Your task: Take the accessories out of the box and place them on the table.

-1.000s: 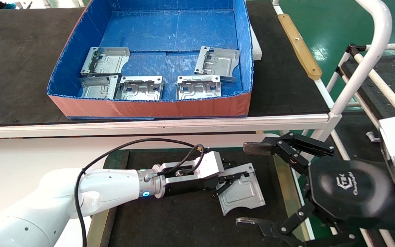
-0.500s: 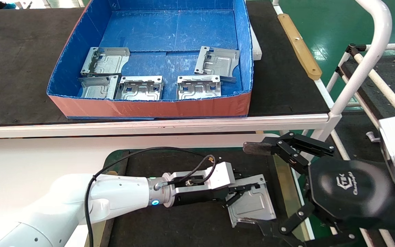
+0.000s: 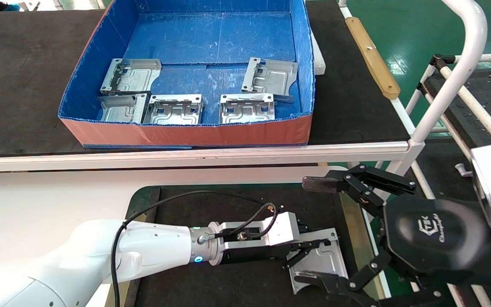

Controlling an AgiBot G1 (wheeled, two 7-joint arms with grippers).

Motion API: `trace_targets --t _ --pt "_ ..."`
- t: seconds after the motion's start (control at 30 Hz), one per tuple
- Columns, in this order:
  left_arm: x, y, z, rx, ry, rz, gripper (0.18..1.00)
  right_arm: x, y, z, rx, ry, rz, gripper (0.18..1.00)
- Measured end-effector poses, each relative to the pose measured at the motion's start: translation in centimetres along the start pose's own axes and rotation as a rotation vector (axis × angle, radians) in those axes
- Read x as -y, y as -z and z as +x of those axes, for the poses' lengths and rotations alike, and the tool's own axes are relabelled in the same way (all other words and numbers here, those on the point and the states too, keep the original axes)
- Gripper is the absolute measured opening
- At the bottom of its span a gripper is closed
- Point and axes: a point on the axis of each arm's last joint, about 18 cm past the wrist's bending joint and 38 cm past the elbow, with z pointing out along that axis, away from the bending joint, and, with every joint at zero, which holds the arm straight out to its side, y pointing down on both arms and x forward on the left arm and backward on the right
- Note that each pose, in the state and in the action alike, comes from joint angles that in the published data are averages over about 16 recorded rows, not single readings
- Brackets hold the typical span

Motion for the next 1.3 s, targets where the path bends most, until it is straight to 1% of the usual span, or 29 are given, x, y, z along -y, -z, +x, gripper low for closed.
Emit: trace_targets --t 0.23,0.43,0.67,0.83,1.03,1.2,1.3 --pt "0.0 -0.1 0.1 -0.003 -0.001 0.000 0.286 0.0 0.0 0.0 0.000 0.000 0.000 1.001" --pt "0.0 0.0 0.1 -0.002 -0.001 0.001 0.318 0.0 0.0 0.0 0.000 0.000 0.000 1.001" --pt "0.0 0.0 0.0 0.000 -0.002 0.000 0.391 0.0 0.0 0.0 0.000 0.000 0.000 1.001" --pt "0.0 0.0 0.0 0.000 -0.001 0.000 0.472 0.0 0.0 0.0 0.000 0.000 0.000 1.001" --pt "0.1 0.5 -0.1 0.004 0.015 0.014 0.599 0.0 0.0 0.0 0.000 0.000 0.000 1.001" --pt "0.3 1.7 -0.3 0.013 0.052 0.045 0.725 0.0 0.0 0.0 0.000 0.000 0.000 1.001" --pt "0.6 2.8 -0.5 0.021 0.082 0.072 0.780 0.0 0.0 0.0 0.000 0.000 0.000 1.001"
